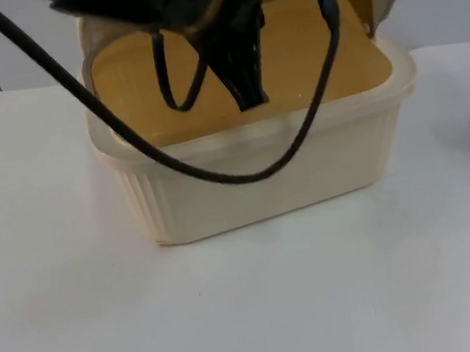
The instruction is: Open the box lid with the left hand, place the block into the box with the right hand, then close the box lid with the left hand.
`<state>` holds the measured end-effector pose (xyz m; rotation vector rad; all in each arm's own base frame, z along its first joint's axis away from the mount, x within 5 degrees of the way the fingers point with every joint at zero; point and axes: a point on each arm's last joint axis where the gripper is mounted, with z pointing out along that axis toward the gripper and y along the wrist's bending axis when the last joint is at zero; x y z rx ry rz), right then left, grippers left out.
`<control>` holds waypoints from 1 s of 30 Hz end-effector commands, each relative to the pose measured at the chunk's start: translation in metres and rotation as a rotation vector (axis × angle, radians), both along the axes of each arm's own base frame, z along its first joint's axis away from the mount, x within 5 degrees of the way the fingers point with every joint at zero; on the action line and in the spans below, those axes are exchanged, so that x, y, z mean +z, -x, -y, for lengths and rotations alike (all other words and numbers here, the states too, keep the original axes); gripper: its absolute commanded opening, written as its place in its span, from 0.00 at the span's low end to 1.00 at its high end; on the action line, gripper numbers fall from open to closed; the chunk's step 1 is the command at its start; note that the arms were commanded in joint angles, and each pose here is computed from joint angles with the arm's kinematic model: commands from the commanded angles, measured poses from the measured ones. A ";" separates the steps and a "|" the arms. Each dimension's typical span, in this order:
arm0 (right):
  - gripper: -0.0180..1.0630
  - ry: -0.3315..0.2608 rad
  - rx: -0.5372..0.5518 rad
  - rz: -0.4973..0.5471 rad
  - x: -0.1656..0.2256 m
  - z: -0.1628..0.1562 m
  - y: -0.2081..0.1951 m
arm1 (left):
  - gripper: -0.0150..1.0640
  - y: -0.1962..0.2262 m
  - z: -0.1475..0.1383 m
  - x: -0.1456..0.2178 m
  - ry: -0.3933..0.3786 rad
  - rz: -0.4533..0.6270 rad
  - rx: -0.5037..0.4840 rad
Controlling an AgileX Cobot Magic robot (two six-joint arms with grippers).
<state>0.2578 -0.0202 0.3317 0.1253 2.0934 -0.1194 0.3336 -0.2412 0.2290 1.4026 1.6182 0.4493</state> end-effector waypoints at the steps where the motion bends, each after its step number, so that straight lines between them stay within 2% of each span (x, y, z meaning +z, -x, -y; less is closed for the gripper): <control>1: 0.98 0.006 0.001 0.014 0.002 0.001 0.000 | 0.01 -0.004 -0.004 0.007 0.035 0.003 0.018; 8: 0.98 0.006 0.001 0.016 0.002 0.001 0.000 | 0.01 -0.025 -0.035 0.007 0.047 0.002 0.068; 12: 0.98 0.006 0.001 0.016 0.002 0.001 0.000 | 0.01 -0.027 -0.040 0.008 0.037 0.009 0.100; 15: 0.98 0.006 0.001 0.016 0.002 0.001 0.000 | 0.01 -0.022 -0.036 0.012 0.100 -0.021 0.130; 16: 0.98 0.006 0.001 0.016 0.002 0.001 0.000 | 0.01 -0.022 -0.036 0.012 0.100 -0.021 0.130; 18: 0.98 0.006 0.002 0.018 0.002 0.001 0.000 | 0.01 -0.018 -0.032 0.013 0.155 -0.053 0.154; 20: 0.98 0.008 0.003 0.019 0.002 0.001 0.000 | 0.01 -0.008 -0.027 0.020 0.257 -0.108 0.210; 21: 0.98 0.008 0.003 0.019 0.002 0.001 0.000 | 0.01 -0.008 -0.027 0.020 0.257 -0.108 0.210; 26: 0.98 0.008 0.004 0.023 0.002 0.001 0.000 | 0.01 0.010 -0.026 0.043 0.567 -0.260 0.356; 27: 0.98 0.008 0.004 0.023 0.002 0.001 0.000 | 0.01 0.010 -0.026 0.043 0.567 -0.260 0.356; 30: 0.98 0.008 0.004 0.025 0.002 0.001 0.000 | 0.01 0.021 -0.032 0.070 0.671 -0.257 0.367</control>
